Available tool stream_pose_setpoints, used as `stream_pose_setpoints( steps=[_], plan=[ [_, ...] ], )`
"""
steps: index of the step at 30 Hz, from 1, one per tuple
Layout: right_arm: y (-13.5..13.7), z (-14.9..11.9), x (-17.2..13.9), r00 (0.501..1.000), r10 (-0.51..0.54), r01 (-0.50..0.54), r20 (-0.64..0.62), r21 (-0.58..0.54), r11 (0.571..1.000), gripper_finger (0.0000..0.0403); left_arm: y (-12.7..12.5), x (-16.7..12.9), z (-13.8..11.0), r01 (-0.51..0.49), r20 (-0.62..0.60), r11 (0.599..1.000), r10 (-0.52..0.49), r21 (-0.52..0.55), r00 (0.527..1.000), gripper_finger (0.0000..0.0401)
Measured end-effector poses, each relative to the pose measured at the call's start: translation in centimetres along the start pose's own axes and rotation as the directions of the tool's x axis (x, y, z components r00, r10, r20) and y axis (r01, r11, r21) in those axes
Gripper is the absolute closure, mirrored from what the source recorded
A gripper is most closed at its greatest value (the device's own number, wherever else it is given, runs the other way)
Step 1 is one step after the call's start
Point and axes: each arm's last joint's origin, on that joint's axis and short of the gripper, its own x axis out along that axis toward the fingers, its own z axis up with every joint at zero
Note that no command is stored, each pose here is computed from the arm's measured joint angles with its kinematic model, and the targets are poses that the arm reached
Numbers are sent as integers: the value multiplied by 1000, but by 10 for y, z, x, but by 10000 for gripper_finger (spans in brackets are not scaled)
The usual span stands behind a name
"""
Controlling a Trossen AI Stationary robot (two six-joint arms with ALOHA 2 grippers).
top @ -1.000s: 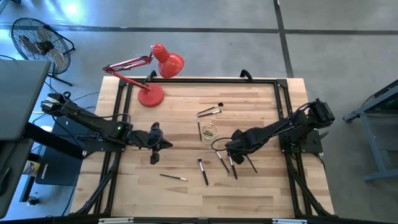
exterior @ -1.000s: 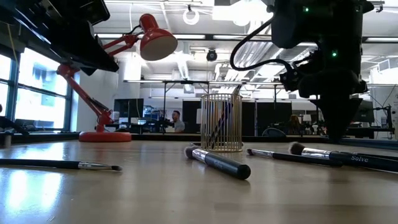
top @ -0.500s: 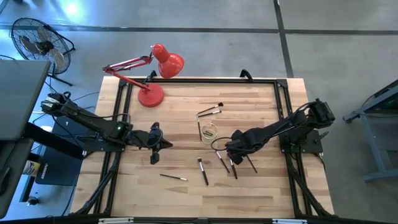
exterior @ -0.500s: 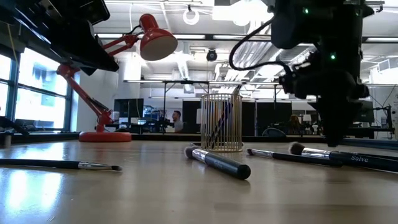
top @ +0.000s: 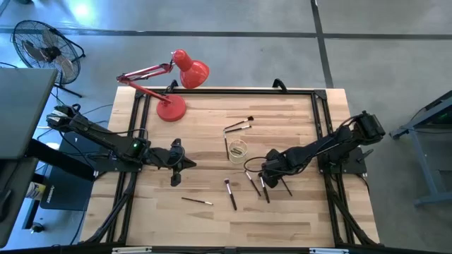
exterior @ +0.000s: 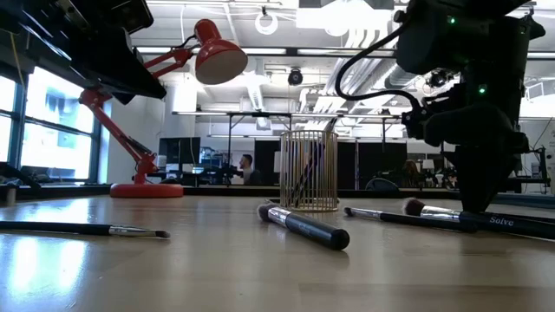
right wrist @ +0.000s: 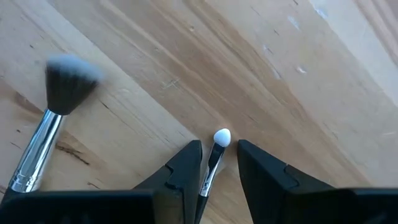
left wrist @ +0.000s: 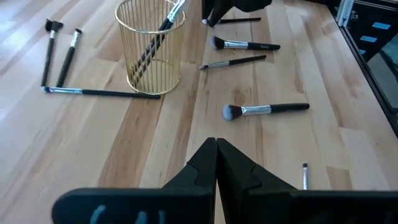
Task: Put items in baskets/containers
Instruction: Put the eyeshadow brush into the wire organizer
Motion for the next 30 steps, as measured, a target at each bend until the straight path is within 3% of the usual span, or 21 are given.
stream_pose_setpoints(
  steps=[10,30],
  plan=[
    [0,5,-3,996,-5,2,88,30,1000,300,0,0,1,-5,7,1000,5,-2,1000,401],
    [0,1,-4,998,44,-43,-46,20,999,335,0,0,1,-4,8,1000,4,-7,1000,401]
  ],
)
